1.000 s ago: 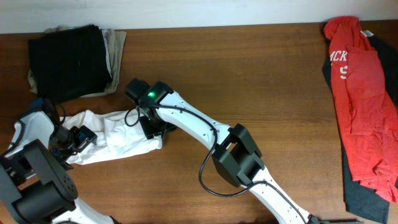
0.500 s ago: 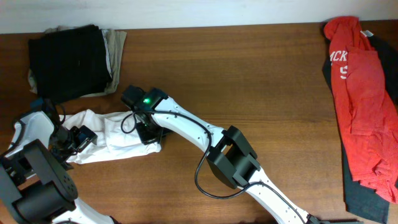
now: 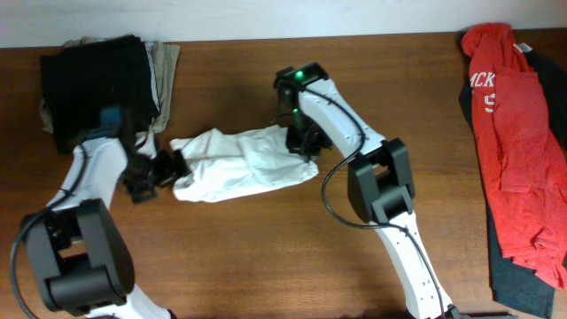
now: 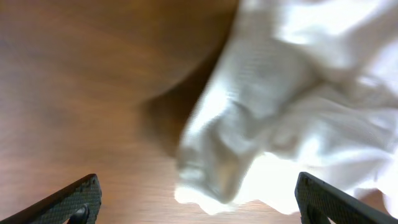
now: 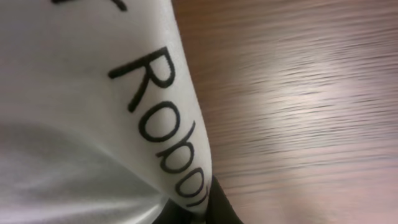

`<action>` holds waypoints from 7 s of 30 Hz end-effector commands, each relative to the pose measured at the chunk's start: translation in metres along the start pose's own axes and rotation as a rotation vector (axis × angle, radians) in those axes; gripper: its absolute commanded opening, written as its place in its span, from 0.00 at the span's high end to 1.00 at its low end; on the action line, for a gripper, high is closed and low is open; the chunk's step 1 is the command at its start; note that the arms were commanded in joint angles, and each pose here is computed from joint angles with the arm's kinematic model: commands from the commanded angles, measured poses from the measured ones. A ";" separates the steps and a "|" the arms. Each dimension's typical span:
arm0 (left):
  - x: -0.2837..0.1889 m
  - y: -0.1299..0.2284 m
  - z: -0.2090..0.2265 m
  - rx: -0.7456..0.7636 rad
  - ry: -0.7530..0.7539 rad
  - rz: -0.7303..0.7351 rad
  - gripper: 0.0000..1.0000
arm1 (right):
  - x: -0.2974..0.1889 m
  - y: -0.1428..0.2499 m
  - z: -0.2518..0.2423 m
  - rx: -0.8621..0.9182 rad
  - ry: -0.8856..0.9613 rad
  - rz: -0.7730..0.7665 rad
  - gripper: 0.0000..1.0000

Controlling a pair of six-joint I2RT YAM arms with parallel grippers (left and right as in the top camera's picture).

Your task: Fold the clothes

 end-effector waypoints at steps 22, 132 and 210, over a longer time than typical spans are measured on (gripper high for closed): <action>-0.024 -0.013 -0.027 0.089 -0.019 -0.140 0.01 | -0.061 0.016 -0.042 -0.079 0.011 -0.050 0.09; 0.126 0.024 -0.208 0.460 0.166 -0.232 0.96 | -0.124 -0.034 -0.262 0.173 -0.197 -0.213 0.01; 0.096 -0.031 -0.038 -0.041 -0.084 -0.046 0.01 | -0.014 -0.023 -0.001 -0.078 -0.122 -0.319 0.08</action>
Point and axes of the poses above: each gripper's point midway between its finger pads, its own x axis out along the fingers, its own z axis along the line the jaws close on, y = z × x, the point moved 10 cm from there along -x, back along the fingers, and after that the axes turned 1 degree about x, right-handed, at the moved point
